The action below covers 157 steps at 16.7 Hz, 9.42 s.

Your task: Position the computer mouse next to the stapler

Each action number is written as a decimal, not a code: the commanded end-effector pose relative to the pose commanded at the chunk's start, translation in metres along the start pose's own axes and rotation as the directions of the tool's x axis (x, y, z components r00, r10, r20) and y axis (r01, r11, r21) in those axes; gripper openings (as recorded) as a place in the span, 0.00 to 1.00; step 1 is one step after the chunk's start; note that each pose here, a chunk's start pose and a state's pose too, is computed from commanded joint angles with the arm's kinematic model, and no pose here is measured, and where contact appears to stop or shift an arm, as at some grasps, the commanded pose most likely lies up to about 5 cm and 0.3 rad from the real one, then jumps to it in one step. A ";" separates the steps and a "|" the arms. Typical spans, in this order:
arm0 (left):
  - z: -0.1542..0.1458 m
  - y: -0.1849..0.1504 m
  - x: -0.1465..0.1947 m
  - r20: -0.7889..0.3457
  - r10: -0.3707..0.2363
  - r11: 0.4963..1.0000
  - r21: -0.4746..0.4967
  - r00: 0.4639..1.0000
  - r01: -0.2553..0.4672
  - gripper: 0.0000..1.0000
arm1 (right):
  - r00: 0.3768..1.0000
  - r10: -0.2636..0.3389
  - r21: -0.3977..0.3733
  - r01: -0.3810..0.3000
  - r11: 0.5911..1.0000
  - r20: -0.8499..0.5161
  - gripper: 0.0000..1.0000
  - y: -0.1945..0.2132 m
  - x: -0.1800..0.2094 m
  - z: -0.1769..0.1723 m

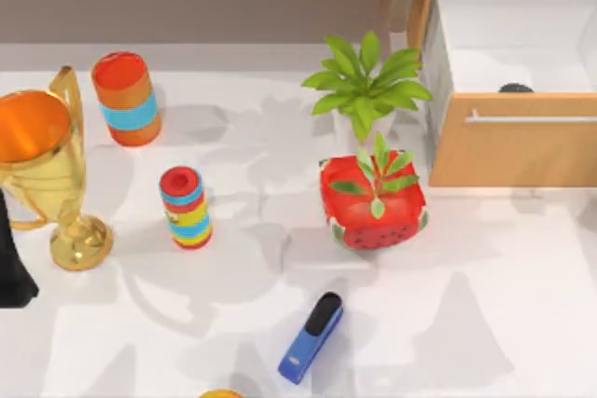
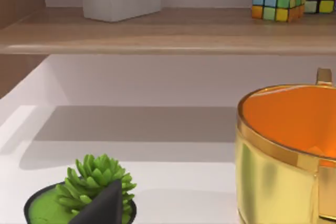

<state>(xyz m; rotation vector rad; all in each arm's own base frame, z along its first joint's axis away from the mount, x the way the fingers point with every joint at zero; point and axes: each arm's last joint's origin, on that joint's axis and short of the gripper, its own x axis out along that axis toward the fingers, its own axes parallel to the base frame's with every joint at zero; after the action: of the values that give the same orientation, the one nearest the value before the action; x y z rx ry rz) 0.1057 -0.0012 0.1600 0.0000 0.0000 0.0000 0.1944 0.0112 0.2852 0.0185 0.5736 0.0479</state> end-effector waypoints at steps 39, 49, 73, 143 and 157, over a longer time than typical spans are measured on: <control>0.000 0.000 0.000 0.000 0.000 1.000 0.000 1.000 0.000 1.00 | 0.626 -0.021 -0.039 -0.015 0.999 -0.780 1.00 0.039 0.235 0.108; 0.000 0.000 0.000 0.000 0.000 1.000 0.000 1.000 0.000 1.00 | 0.623 -0.022 -0.043 -0.018 0.999 -0.782 1.00 0.043 0.321 0.038; 0.000 0.000 0.000 0.000 0.000 1.000 0.000 1.000 0.000 1.00 | 0.625 -0.023 -0.042 -0.015 0.999 -0.780 0.00 0.042 0.328 0.032; 0.000 0.000 0.000 0.000 0.000 1.000 0.000 1.000 0.000 1.00 | 0.681 0.042 0.068 0.012 0.998 -0.731 0.00 0.208 0.089 -0.085; 0.000 0.000 0.000 0.000 0.000 1.000 0.000 1.000 0.000 1.00 | 0.626 -0.026 0.014 0.059 0.998 -0.779 0.00 0.202 0.104 -0.113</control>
<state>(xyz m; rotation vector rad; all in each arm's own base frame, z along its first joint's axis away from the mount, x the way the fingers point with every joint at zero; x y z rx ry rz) 0.1057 -0.0012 0.1600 0.0000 0.0000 0.0000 0.2119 0.2187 0.1405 0.0208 1.4670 -0.0063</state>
